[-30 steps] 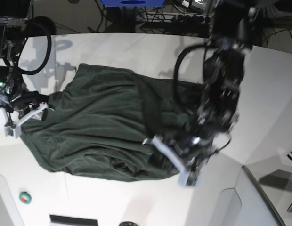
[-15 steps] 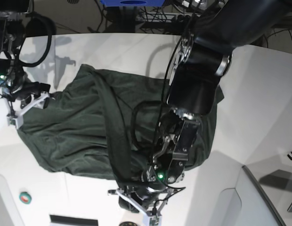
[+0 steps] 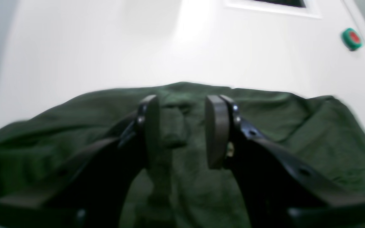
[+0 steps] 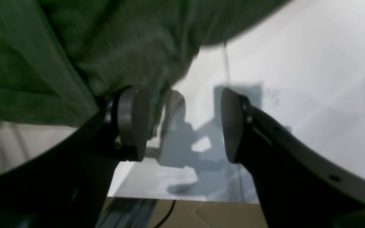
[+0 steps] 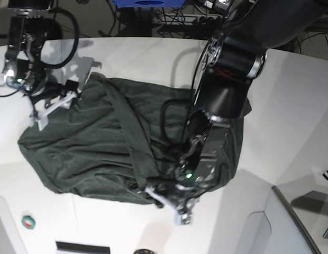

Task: Layout the t-shirt on the table in an organized manner, then fold the t-shirt properly
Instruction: 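Reach the left gripper across the shirt and drag fabric back, then regrasp the shirt edge with the left gripper and pull it taut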

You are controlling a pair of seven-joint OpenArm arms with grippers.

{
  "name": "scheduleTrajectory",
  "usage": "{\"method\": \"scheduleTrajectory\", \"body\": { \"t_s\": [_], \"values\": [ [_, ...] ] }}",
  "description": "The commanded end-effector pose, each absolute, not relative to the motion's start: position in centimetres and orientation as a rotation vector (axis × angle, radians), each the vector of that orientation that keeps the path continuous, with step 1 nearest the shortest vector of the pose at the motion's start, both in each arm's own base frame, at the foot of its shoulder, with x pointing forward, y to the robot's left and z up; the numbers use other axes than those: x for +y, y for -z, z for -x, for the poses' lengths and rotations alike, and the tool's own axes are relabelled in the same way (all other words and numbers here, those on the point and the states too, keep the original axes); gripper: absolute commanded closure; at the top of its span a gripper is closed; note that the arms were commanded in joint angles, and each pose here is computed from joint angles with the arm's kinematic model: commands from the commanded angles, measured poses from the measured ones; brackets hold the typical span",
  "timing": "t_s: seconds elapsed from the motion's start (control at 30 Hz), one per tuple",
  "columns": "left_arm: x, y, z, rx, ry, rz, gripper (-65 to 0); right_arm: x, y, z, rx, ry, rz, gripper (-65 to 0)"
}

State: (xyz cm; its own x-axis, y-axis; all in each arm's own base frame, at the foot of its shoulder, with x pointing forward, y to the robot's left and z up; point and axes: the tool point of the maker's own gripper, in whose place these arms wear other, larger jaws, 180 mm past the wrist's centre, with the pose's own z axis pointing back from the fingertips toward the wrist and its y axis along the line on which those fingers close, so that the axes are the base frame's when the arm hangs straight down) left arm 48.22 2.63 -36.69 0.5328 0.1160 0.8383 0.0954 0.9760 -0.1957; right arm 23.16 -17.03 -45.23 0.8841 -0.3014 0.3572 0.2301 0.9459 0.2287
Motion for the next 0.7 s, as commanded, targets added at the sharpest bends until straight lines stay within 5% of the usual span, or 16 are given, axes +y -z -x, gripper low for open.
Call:
{"method": "scheduleTrajectory", "body": {
  "t_s": [0.0,0.67],
  "values": [
    [2.8,33.7,-49.6,-1.101,-0.004,0.241,-23.9,-17.3,45.0,-24.0,-0.418,0.288,-0.184,-34.1],
    [25.2,45.4,-28.5,-0.785,-0.073,-0.021,-24.0,-16.7,48.9,-25.3,-0.472,0.464,-0.440,-34.2]
  ]
}}
